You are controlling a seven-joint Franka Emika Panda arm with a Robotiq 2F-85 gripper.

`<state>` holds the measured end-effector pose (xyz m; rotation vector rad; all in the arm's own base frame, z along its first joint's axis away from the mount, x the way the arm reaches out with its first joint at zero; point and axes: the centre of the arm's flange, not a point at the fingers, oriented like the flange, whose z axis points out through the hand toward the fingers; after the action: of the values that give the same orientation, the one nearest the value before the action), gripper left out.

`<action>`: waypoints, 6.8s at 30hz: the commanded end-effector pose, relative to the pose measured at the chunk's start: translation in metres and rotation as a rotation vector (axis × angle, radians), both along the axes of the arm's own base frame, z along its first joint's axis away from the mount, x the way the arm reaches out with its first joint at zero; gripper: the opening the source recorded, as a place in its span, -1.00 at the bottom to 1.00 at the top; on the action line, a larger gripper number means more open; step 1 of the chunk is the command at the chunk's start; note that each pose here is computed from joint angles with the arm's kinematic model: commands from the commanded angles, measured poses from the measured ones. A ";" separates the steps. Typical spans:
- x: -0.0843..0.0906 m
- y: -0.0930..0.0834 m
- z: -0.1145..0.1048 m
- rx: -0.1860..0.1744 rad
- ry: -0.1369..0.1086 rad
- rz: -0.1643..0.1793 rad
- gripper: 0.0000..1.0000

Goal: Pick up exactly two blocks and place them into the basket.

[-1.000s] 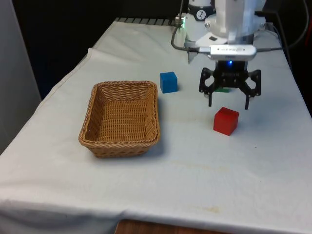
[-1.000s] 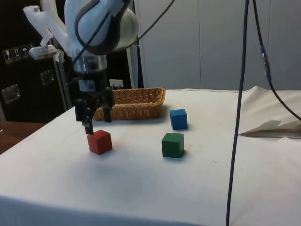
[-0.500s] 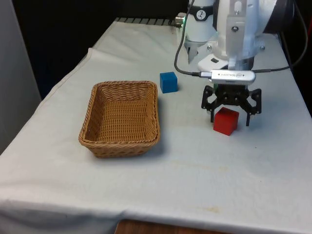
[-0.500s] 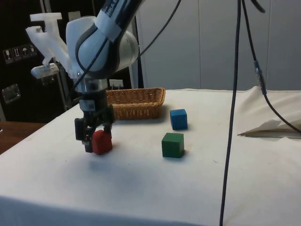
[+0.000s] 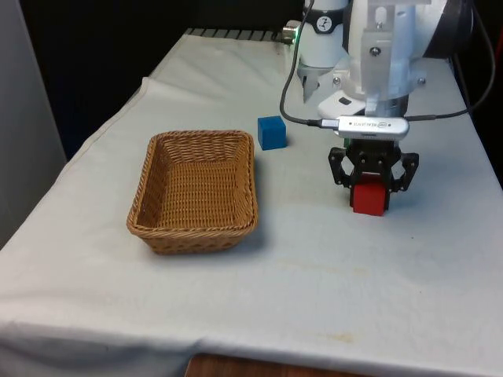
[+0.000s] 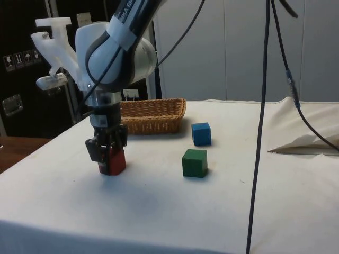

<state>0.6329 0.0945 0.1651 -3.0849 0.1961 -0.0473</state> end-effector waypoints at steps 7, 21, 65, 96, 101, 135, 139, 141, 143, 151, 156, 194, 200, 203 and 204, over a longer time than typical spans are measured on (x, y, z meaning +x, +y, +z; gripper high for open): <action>-0.001 0.000 0.010 0.007 -0.007 -0.003 -0.98; -0.007 -0.005 0.056 0.014 -0.011 0.021 -0.98; -0.012 -0.100 0.153 0.007 -0.077 0.143 -0.98; -0.025 -0.216 0.115 -0.038 -0.045 0.170 -0.98; -0.027 -0.230 0.108 -0.041 -0.041 0.173 -0.98; -0.042 -0.303 0.035 -0.027 -0.049 0.184 0.14; -0.043 -0.303 0.033 -0.025 -0.049 0.185 0.96; -0.043 -0.304 0.032 -0.025 -0.049 0.185 1.00; -0.044 -0.303 0.033 -0.028 -0.042 0.183 1.00; -0.042 -0.303 0.042 -0.028 -0.057 0.182 1.00; -0.051 -0.294 0.065 -0.019 -0.081 0.175 1.00; -0.104 -0.235 0.163 0.049 -0.174 0.192 1.00; -0.112 -0.225 0.172 0.040 -0.171 0.212 1.00; -0.116 -0.220 0.176 0.035 -0.169 0.222 1.00; -0.118 -0.219 0.176 0.032 -0.167 0.226 1.00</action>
<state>0.5172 -0.1251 0.3413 -3.0066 -0.1553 -0.2821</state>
